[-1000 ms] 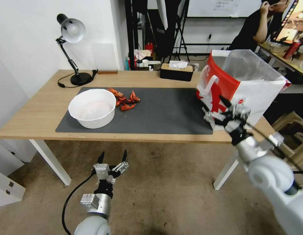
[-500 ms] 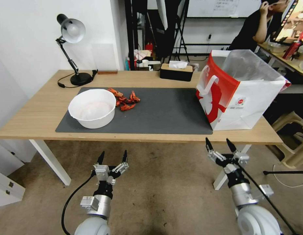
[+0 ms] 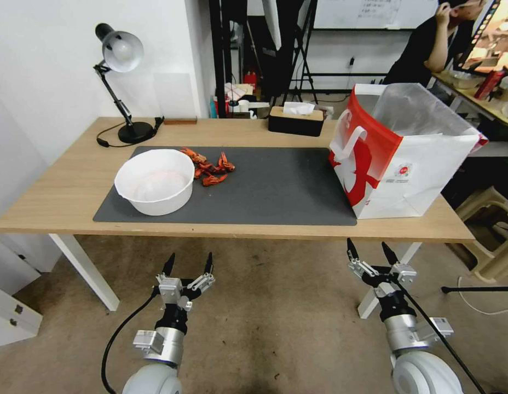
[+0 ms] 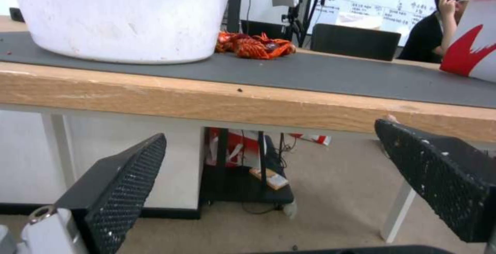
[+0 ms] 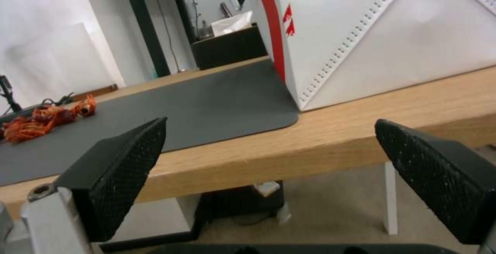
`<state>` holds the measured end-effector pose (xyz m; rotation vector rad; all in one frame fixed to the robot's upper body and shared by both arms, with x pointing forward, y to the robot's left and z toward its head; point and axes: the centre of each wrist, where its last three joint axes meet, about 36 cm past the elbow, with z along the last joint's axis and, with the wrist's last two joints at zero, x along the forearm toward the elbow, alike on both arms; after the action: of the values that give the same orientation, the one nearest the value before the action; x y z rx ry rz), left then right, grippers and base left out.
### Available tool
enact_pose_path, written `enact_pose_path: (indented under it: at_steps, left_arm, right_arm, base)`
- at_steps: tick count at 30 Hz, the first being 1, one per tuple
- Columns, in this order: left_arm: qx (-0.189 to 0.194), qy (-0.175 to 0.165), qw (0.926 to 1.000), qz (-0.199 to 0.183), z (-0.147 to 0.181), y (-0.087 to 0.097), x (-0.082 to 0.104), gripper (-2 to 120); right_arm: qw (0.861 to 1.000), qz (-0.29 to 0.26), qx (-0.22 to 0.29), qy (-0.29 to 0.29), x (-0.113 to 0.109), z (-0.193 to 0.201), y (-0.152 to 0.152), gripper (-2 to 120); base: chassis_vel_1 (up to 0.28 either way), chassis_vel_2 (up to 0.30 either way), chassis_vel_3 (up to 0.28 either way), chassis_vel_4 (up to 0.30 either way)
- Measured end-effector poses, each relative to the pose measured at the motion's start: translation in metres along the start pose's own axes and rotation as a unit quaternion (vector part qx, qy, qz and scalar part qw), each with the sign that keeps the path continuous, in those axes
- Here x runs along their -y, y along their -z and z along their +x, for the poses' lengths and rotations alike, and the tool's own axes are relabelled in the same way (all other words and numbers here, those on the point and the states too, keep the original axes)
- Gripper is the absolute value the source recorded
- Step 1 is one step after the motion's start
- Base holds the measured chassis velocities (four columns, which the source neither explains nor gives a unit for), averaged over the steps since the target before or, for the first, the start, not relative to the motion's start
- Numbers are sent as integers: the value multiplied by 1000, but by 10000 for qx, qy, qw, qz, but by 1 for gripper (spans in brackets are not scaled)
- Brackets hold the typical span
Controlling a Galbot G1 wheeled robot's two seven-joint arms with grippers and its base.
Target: Close the takeout container lid, then place the container into the takeout bag.
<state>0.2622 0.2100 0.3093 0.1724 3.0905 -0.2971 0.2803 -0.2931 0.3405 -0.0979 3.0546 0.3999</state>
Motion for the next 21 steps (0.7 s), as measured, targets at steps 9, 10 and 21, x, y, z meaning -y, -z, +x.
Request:
enact_pose_path:
  at_steps: [9, 10, 21]
  left_arm:
    - [1, -3, 10000, -9, 0, 0, -1, 100]
    - [1, -3, 10000, -9, 0, 0, -1, 100]
    - [1, -3, 10000, -10, 0, 0, -1, 100]
  right_arm:
    - [10000, -15, -7, -5, -1, 0, 0, 100]
    - [10000, -16, -6, -4, -1, -1, 0, 100]
    - [10000, -20, -7, 1, -1, -1, 0, 100]
  base:
    - [0, 0, 0, 0]
    - [0, 0, 0, 0]
    - [0, 0, 0, 0]
